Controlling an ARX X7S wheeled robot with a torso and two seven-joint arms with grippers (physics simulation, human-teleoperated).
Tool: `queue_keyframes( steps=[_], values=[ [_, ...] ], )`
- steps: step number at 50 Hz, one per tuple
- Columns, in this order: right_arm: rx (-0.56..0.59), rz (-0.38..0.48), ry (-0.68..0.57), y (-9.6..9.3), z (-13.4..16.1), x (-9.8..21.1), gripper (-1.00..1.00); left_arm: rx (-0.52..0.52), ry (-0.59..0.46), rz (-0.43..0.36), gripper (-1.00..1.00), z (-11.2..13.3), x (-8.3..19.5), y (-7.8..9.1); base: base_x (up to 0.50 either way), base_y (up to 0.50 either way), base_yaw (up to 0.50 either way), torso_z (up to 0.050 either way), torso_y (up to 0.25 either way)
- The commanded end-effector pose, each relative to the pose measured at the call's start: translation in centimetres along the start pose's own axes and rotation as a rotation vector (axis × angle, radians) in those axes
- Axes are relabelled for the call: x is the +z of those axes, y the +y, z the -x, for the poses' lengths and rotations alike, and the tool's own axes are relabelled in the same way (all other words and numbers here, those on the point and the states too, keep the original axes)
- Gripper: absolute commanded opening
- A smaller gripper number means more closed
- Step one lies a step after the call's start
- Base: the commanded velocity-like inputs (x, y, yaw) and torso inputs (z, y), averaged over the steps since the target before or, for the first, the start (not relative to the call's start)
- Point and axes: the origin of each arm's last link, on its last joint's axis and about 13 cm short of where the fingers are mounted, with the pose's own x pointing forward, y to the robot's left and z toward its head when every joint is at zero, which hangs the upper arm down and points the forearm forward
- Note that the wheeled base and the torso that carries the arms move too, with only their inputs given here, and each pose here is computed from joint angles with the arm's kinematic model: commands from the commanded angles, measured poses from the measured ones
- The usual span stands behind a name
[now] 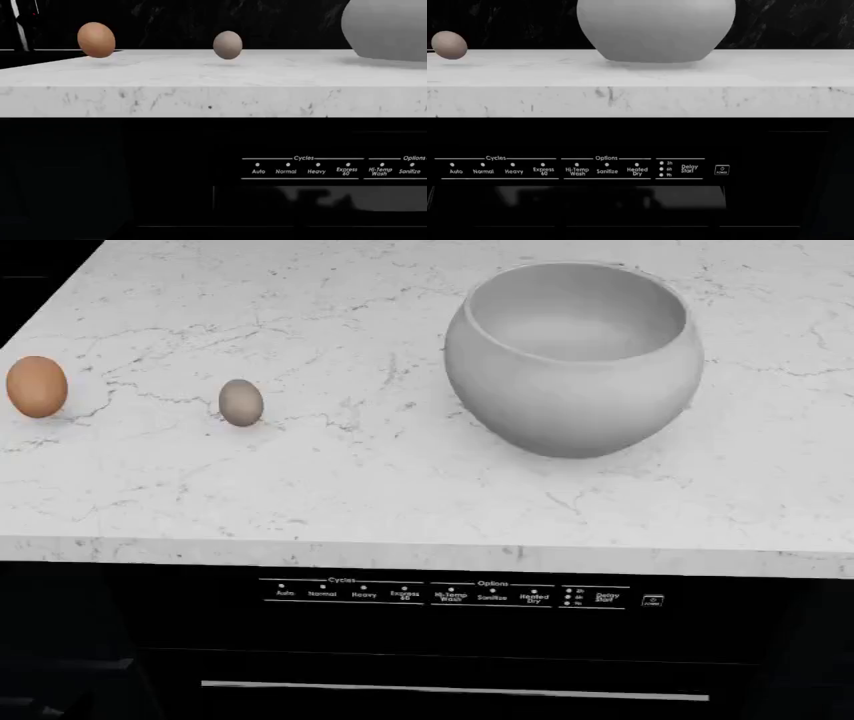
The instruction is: Place the eggs and milk next to the bowl.
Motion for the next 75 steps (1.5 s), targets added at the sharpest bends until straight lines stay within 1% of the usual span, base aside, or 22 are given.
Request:
queue_keyframes(
  steps=[1,9,12,16,18,23,24,25,29,33,41,49,51,57,63,64,65,67,70,72,74,75],
  values=[
    [0.0,0.0,0.0,0.0,0.0,0.0,1.0,0.0,0.0,0.0,1.0,0.0,0.0,0.0,0.0,0.0,0.0,0.0,0.0],
    [0.006,-0.003,0.006,0.2,0.1,0.1,1.0,-0.012,-0.004,0.001,1.0,0.1,0.1,0.0,0.0,0.0,0.0,0.0,0.0],
    [0.006,-0.002,0.006,0.2,0.1,0.2,1.0,-0.017,-0.013,-0.023,1.0,0.0,0.0,0.0,0.0,0.0,0.0,0.0,0.0],
    [0.005,-0.004,0.003,0.2,0.1,0.3,1.0,-0.021,-0.008,-0.033,1.0,0.2,0.0,0.0,0.0,0.0,0.0,0.0,0.0],
    [0.005,-0.004,0.002,0.2,0.2,0.3,1.0,-0.021,-0.031,-0.03,1.0,0.3,0.1,0.0,0.0,0.0,0.0,0.0,0.0],
    [0.003,-0.007,-0.001,0.2,0.2,0.4,1.0,-0.037,-0.039,-0.033,1.0,0.3,-0.1,0.0,0.0,0.0,0.0,0.0,0.0],
    [0.004,-0.007,0.0,0.2,0.2,0.4,1.0,-0.039,-0.048,-0.026,1.0,0.4,0.0,0.0,0.0,0.0,0.0,0.0,0.0],
    [0.001,-0.008,0.0,0.2,0.2,0.4,1.0,-0.021,-0.044,0.011,1.0,0.5,0.1,0.0,0.0,0.0,0.0,0.0,0.0],
    [-0.004,-0.011,-0.001,0.1,0.2,0.4,1.0,-0.027,-0.05,0.003,1.0,0.4,0.6,0.0,0.0,0.0,0.0,0.05,0.0],
    [-0.006,-0.015,0.0,0.2,0.2,0.6,1.0,-0.031,-0.061,-0.025,1.0,0.5,0.8,-0.1,0.0,0.0,0.0,0.05,0.0],
    [-0.01,-0.021,-0.005,0.1,0.2,0.8,1.0,-0.024,-0.066,-0.027,1.0,0.5,1.0,-0.1,0.0,0.0,0.0,0.05,0.0],
    [-0.01,-0.017,-0.022,0.1,0.2,2.0,1.0,-0.034,-0.085,-0.046,1.0,0.6,1.7,-0.2,0.0,0.0,0.0,0.05,0.0],
    [-0.01,-0.015,-0.03,0.0,0.2,2.4,1.0,-0.04,-0.1,-0.051,1.0,0.6,2.2,-0.2,0.0,0.0,0.0,0.05,0.0],
    [-0.025,-0.004,-0.055,-0.3,-0.2,3.8,1.0,-0.047,-0.133,-0.03,1.0,0.2,4.6,-0.1,0.0,0.0,0.0,0.05,0.0],
    [-0.029,0.022,-0.085,-0.6,-0.6,5.4,1.0,-0.069,-0.166,-0.05,1.0,-0.1,6.5,0.2,0.0,0.0,0.0,0.05,0.0],
    [-0.034,0.027,-0.093,-0.7,-0.6,5.9,1.0,-0.068,-0.169,-0.04,1.0,-0.2,6.9,0.2,0.0,0.0,0.0,0.05,0.0],
    [-0.034,0.033,-0.101,-0.8,-0.6,6.3,1.0,-0.058,-0.177,-0.053,1.0,-0.3,7.4,0.3,0.0,0.0,0.0,0.05,0.0],
    [-0.04,0.047,-0.111,-1.0,-0.7,7.0,1.0,-0.07,-0.164,-0.035,1.0,-0.4,8.5,0.4,0.0,0.0,0.0,0.046,0.0],
    [-0.036,0.056,-0.136,-1.3,-0.9,8.3,1.0,-0.083,-0.193,-0.021,1.0,-0.7,10.6,0.7,0.0,0.0,0.0,0.0,0.0],
    [-0.03,0.067,-0.153,-1.5,-1.1,9.1,1.0,-0.091,-0.193,-0.02,1.0,-0.7,11.5,0.9,0.0,0.0,0.0,0.0,0.0],
    [-0.032,0.076,-0.166,-1.7,-1.2,9.9,1.0,-0.091,-0.198,0.0,1.0,-0.7,12.6,1.2,0.0,0.0,0.0,0.0,0.0],
    [-0.034,0.085,-0.172,-1.9,-1.4,10.4,1.0,-0.086,-0.209,-0.019,1.0,-0.9,13.0,1.4,0.0,0.0,0.0,0.0,0.0]
  ],
)
